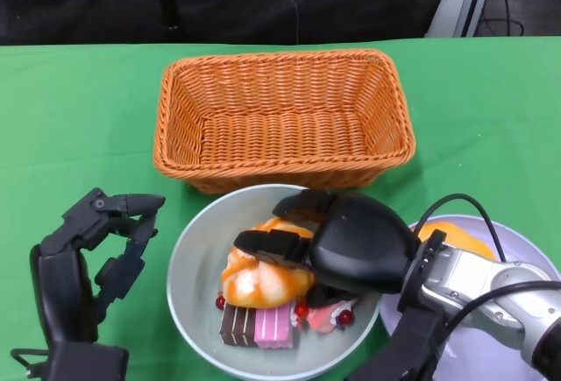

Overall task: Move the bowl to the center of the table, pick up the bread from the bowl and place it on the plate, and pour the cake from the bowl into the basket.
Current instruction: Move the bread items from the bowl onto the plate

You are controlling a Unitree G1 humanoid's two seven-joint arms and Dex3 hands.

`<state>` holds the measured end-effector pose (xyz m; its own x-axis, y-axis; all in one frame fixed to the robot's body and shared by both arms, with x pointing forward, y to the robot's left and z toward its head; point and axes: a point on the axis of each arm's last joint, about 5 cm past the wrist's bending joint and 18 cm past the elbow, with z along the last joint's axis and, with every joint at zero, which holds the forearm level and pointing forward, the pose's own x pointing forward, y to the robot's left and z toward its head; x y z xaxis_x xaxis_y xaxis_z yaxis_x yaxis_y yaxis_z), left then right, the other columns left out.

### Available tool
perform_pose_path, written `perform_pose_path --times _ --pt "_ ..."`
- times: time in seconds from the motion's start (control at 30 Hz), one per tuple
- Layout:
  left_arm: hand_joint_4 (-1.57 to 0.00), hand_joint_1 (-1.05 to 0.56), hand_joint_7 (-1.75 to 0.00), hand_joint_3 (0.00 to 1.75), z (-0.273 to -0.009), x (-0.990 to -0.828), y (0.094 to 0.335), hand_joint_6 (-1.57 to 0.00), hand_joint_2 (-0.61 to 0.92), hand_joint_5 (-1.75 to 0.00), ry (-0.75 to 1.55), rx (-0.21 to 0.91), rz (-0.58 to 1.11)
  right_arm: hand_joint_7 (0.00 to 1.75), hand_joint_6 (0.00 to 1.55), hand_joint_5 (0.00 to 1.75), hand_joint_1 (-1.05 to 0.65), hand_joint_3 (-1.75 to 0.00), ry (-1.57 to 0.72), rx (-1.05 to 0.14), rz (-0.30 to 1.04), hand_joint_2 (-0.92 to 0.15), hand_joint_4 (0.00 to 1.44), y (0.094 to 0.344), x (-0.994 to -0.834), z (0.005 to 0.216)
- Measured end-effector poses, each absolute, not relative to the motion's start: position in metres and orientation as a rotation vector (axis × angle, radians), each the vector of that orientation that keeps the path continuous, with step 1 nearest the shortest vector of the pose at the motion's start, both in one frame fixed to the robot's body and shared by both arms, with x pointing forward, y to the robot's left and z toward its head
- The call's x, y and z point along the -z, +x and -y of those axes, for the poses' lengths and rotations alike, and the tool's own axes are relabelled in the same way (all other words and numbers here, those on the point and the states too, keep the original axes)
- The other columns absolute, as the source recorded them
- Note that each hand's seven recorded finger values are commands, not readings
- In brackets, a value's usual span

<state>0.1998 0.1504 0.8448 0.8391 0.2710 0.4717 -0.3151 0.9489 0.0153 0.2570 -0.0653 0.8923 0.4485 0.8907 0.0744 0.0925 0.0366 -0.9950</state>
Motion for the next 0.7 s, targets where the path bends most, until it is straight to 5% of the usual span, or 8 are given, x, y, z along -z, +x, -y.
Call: perform_pose_path --times 0.1,0.3,0.63,0.7 --pt "-0.81 -0.23 -0.71 0.24 -0.1503 -0.8462 0.2002 -0.93 0.92 -1.37 0.094 -0.314 0.493 0.0 0.37 0.77 -0.72 0.0 -1.423 -0.783 0.934 -0.91 0.36 0.2568 -0.8906 0.0619" --pt "-0.81 -0.22 -0.7 0.24 -0.15 -0.8462 0.2 -0.94 0.92 -1.37 0.091 -0.315 0.493 0.0 0.35 0.81 -0.72 0.0 -1.428 -0.778 0.933 -0.92 0.31 0.2567 -0.8892 0.0607" --pt "-0.79 -0.21 -0.71 0.25 -0.1496 -0.846 0.1999 -0.95 0.92 -1.34 0.094 -0.312 0.493 0.05 0.51 0.86 -0.68 -0.04 -1.434 -0.785 0.95 -0.92 0.41 0.2555 -0.8874 0.0584" --pt "-0.79 -0.21 -0.71 0.25 -0.1495 -0.846 0.1999 -0.95 0.92 -1.34 0.097 -0.31 0.494 0.04 0.66 0.73 -0.51 -0.03 -1.418 -0.79 0.955 -0.92 0.61 0.2554 -0.8867 0.0589"
